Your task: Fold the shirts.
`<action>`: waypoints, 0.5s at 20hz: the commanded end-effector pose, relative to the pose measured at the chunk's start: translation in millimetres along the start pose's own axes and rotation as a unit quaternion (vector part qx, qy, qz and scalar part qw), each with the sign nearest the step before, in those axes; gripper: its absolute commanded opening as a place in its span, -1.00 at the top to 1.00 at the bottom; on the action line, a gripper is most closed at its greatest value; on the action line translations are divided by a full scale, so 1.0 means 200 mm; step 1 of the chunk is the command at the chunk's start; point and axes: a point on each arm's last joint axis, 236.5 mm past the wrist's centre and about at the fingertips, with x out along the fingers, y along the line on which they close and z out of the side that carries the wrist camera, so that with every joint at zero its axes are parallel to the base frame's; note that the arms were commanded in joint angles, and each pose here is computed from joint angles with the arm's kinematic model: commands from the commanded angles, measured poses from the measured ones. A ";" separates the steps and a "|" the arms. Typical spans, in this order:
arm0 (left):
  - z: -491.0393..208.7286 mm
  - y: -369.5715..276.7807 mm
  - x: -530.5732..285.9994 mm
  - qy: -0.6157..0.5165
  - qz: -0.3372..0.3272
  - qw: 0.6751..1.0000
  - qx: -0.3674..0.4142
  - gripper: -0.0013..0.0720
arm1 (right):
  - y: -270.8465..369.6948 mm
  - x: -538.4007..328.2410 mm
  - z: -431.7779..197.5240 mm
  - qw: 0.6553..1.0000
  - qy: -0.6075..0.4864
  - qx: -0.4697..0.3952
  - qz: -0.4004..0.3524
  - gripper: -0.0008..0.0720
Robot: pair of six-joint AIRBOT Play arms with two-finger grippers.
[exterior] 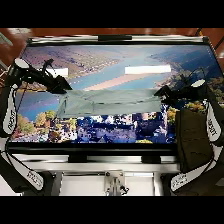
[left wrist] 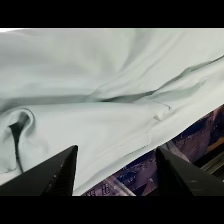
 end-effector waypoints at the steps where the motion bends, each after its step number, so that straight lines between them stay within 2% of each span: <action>1: 0.01 -0.05 -0.05 -0.009 0.001 1.000 0.012 -0.60 | 0.04 0.10 -0.03 0.998 0.022 0.029 0.053 -0.90; 2: 0.01 -0.06 -0.06 -0.012 0.001 1.000 0.015 -0.60 | 0.05 0.12 -0.05 0.998 0.029 0.025 0.052 -0.75; 3: 0.01 -0.08 -0.07 -0.015 0.002 1.000 0.018 -0.60 | 0.06 0.14 -0.07 0.998 0.036 0.010 0.050 -0.20; 4: 0.01 -0.10 -0.08 -0.017 0.001 1.000 0.021 -0.60 | 0.09 0.14 -0.09 0.998 0.040 -0.005 0.054 0.48; 5: 0.02 -0.13 -0.09 -0.022 -0.005 0.999 0.024 -0.58 | 0.12 0.12 -0.10 0.997 0.042 -0.022 0.063 0.80; 7: 0.05 -0.23 -0.08 -0.036 -0.028 0.998 0.031 -0.24 | 0.23 0.03 -0.10 0.992 0.033 -0.079 0.088 0.80; 8: 0.07 -0.30 -0.06 -0.043 -0.049 0.997 0.035 0.26 | 0.31 -0.05 -0.10 0.990 0.023 -0.100 0.100 0.80; 9: 0.09 -0.38 -0.02 -0.048 -0.064 0.996 0.041 0.57 | 0.39 -0.14 -0.10 0.987 0.010 -0.117 0.106 0.80; 10: 0.10 -0.45 0.03 -0.050 -0.068 0.995 0.052 0.70 | 0.47 -0.24 -0.12 0.985 -0.001 -0.136 0.111 0.80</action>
